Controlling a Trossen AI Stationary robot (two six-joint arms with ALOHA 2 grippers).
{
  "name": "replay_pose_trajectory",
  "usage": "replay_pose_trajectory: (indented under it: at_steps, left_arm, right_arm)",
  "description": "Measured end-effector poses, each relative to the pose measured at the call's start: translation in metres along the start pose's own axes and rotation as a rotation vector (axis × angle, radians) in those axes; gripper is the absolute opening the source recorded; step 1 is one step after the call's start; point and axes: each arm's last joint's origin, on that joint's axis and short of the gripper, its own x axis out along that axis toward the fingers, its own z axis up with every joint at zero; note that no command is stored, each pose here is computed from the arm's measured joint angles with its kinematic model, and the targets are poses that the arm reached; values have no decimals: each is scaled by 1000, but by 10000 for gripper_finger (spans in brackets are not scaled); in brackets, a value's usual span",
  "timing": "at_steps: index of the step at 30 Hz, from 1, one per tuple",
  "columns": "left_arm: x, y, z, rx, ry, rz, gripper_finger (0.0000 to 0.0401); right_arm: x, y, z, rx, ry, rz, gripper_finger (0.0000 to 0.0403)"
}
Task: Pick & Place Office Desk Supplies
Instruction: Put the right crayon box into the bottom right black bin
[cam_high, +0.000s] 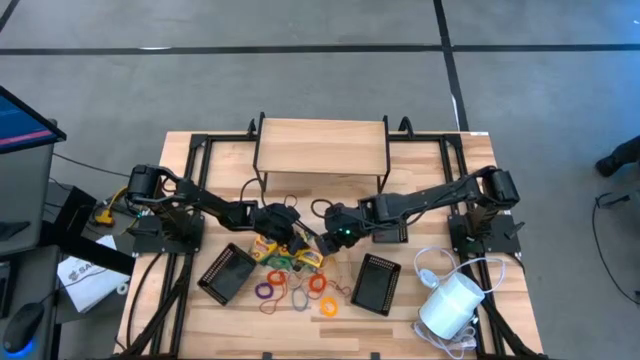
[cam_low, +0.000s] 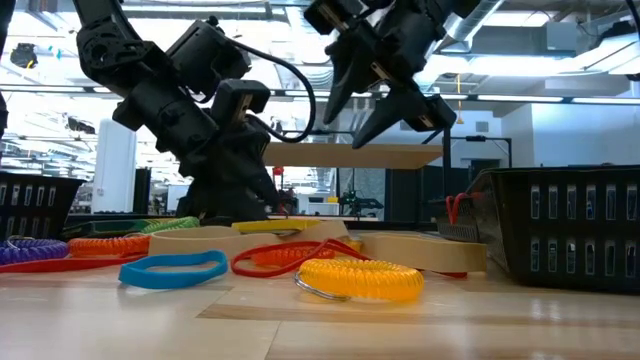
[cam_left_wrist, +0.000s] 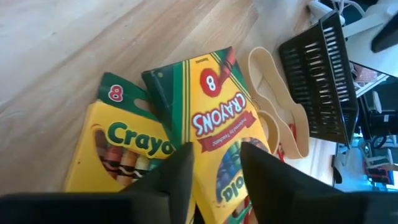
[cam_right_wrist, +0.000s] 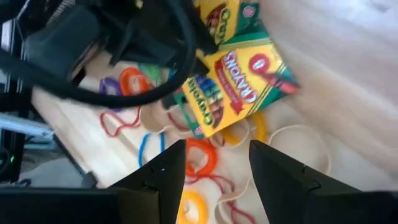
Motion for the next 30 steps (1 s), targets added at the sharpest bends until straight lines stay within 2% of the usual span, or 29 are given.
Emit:
replay_pose_trajectory:
  at_steps: [4, 8, 19, 23, 30]
  left_arm:
    - [0, -1, 0, 1, -2, -3, 168]
    - [0, -1, 0, 2, -3, -4, 183]
    - [0, -2, 2, 5, -22, -21, 186]
    - [0, -2, 2, 6, -28, -24, 186]
    - [0, -2, 2, 6, -29, -26, 186]
  right_arm:
    - [6, -9, -3, 30, 2, -24, 173]
    - [14, -18, -5, 47, -4, -20, 173]
    - [29, -38, -1, 96, -50, 8, 173]
    - [38, -46, 2, 105, -44, -33, 173]
    - [74, -50, -3, 136, 37, 8, 173]
